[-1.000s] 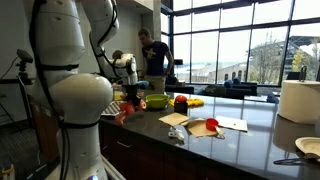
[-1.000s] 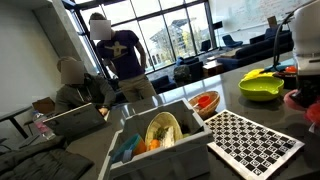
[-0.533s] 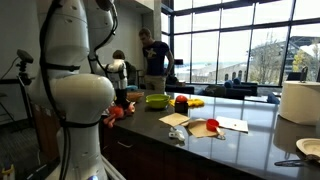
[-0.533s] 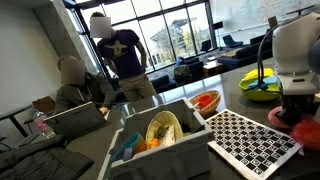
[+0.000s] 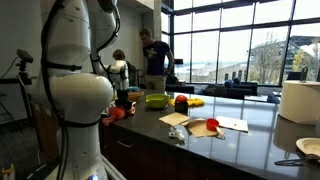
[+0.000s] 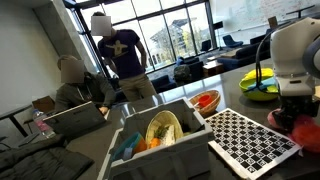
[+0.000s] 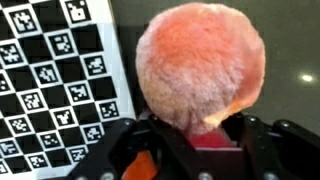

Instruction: Move the pink doll to the left

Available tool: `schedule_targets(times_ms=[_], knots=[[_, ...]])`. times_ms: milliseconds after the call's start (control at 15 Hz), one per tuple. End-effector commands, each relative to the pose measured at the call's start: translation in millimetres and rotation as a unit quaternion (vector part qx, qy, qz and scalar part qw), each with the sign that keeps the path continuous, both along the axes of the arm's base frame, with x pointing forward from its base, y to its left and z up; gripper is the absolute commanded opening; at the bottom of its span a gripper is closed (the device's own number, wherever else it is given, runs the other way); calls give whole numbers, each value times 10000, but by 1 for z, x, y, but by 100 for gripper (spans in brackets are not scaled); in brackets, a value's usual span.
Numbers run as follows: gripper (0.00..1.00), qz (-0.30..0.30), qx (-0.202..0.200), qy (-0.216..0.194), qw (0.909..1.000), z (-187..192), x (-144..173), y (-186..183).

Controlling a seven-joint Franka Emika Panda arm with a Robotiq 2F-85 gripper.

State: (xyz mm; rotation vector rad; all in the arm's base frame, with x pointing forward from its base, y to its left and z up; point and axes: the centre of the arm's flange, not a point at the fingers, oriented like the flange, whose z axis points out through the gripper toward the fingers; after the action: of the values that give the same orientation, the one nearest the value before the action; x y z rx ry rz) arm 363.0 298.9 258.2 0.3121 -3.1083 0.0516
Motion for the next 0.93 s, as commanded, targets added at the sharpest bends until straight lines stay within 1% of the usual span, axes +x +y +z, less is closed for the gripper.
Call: schedule_targets(times_ms=[0,67,200,467,600,733,800,867], knots=[[88,-91,72,1,9999,16,14,-27],[96,-176,112,36,9998,20,14,-28],[100,-336,175,70,9993,28,15,-29],[100,-717,386,150,9966,52,12,-28],[100,-1000,447,201,9938,69,6,-28],[100,-1273,583,160,9900,87,0,-36],[100,-1556,631,50,9858,98,-3,-42],[100,-1882,692,-77,9797,107,-4,-52]])
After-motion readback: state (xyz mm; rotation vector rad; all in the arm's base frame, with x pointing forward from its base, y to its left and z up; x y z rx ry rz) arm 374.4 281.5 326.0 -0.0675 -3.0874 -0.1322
